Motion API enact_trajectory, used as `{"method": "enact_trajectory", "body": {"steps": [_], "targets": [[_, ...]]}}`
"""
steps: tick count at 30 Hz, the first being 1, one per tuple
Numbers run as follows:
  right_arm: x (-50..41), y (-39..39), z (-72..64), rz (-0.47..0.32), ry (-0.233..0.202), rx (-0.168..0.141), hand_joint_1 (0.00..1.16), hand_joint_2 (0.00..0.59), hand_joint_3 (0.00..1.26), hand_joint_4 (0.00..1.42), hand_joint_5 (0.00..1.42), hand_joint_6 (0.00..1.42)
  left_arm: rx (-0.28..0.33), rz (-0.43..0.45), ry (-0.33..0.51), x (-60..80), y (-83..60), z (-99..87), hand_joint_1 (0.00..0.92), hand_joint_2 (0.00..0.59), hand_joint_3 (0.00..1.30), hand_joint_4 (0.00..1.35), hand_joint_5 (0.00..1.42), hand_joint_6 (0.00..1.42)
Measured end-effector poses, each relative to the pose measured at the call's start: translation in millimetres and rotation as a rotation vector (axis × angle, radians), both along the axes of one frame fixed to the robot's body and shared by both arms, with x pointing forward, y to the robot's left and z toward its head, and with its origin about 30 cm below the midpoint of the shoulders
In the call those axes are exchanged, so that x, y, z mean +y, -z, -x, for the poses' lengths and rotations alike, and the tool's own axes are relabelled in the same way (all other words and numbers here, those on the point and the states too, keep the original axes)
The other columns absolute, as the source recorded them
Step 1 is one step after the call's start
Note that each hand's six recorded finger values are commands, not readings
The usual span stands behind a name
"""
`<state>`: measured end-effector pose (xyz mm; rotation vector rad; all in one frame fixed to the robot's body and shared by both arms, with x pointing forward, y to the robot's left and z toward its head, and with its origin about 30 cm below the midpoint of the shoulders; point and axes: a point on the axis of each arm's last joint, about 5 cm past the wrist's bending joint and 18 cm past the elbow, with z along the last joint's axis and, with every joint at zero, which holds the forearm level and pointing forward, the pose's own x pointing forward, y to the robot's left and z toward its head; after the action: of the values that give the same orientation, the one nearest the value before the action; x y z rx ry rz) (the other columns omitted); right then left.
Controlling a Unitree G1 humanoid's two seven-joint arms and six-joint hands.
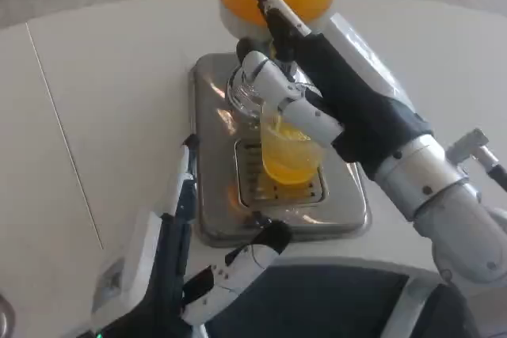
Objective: Grasp the cup under the faucet to collect the drink, then remove the cup.
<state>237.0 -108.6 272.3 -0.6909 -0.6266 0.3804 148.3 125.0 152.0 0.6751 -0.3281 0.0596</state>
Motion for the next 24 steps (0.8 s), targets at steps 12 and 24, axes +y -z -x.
{"method": "enact_trajectory", "body": {"steps": [12,24], "targets": [[-10.0,-6.1,4.4,-0.031,-0.01,0.016,0.03,0.569,0.0,0.0,0.0,0.0,-0.009,0.02,0.024,-14.8,-3.2,-14.5,0.039,0.045,0.0,0.0,0.13,0.24],[-28.4,-13.4,18.7,-0.064,-0.031,0.041,0.5,0.579,0.0,0.0,0.0,0.0,-0.002,0.008,0.024,-14.5,-2.4,-20.4,0.039,0.045,0.0,0.0,0.13,0.25]]}}
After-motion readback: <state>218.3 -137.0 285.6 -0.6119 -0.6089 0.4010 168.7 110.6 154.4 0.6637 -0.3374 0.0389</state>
